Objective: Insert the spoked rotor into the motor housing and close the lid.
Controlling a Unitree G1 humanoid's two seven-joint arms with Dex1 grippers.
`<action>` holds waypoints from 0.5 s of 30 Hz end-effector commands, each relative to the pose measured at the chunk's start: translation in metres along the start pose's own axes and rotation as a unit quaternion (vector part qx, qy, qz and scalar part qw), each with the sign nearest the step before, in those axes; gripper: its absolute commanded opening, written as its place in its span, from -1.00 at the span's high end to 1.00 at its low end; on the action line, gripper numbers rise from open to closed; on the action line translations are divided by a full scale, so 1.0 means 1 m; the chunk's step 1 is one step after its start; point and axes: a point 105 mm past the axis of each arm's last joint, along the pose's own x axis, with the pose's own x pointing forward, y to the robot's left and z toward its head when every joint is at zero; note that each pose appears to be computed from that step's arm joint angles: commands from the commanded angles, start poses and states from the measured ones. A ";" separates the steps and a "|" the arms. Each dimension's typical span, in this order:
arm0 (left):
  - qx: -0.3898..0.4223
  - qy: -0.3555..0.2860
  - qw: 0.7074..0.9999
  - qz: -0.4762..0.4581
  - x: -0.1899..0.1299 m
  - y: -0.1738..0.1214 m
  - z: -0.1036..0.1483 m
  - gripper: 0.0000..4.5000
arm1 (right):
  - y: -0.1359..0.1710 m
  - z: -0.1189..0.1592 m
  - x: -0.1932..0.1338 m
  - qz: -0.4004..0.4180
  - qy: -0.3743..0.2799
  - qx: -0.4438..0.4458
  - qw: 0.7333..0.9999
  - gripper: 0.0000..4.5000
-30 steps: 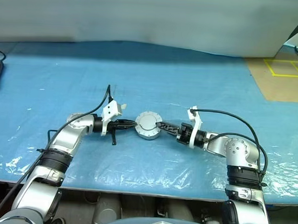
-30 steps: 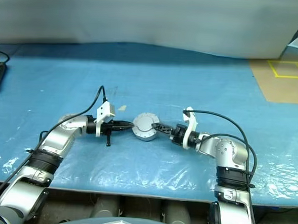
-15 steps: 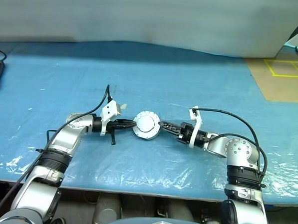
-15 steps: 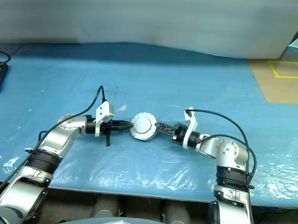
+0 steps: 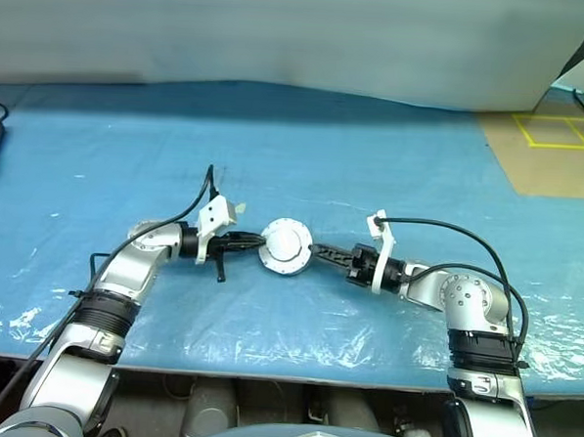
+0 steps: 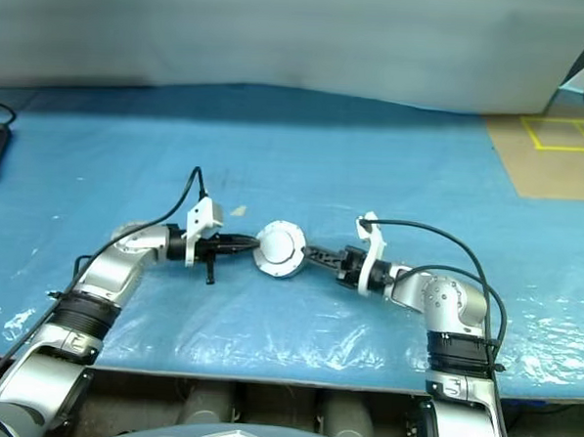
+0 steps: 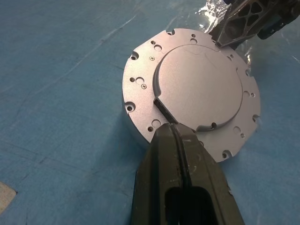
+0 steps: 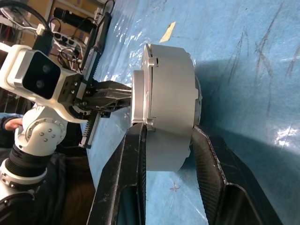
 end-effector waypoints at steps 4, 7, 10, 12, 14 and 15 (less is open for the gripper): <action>-0.006 0.015 1.000 -0.002 0.001 -0.003 -0.008 1.00 | 0.000 -0.019 0.016 -0.006 0.041 0.000 0.999 0.53; -0.006 0.016 1.000 -0.001 0.000 -0.002 -0.008 1.00 | 0.001 -0.018 0.016 -0.004 0.044 -0.013 0.999 0.53; -0.006 0.016 1.000 -0.001 0.000 -0.002 -0.009 1.00 | -0.004 -0.019 0.016 -0.014 0.046 -0.017 0.999 0.37; -0.007 0.016 1.000 0.000 0.000 -0.002 -0.009 1.00 | -0.005 -0.017 0.018 -0.018 0.039 -0.016 0.999 0.08; -0.007 0.016 1.000 0.000 0.000 -0.003 -0.009 1.00 | -0.005 -0.015 0.019 -0.018 0.033 -0.013 0.999 -0.23; -0.007 0.016 1.000 0.000 0.000 -0.003 -0.009 1.00 | -0.005 -0.015 0.019 -0.019 0.032 -0.013 0.999 -0.35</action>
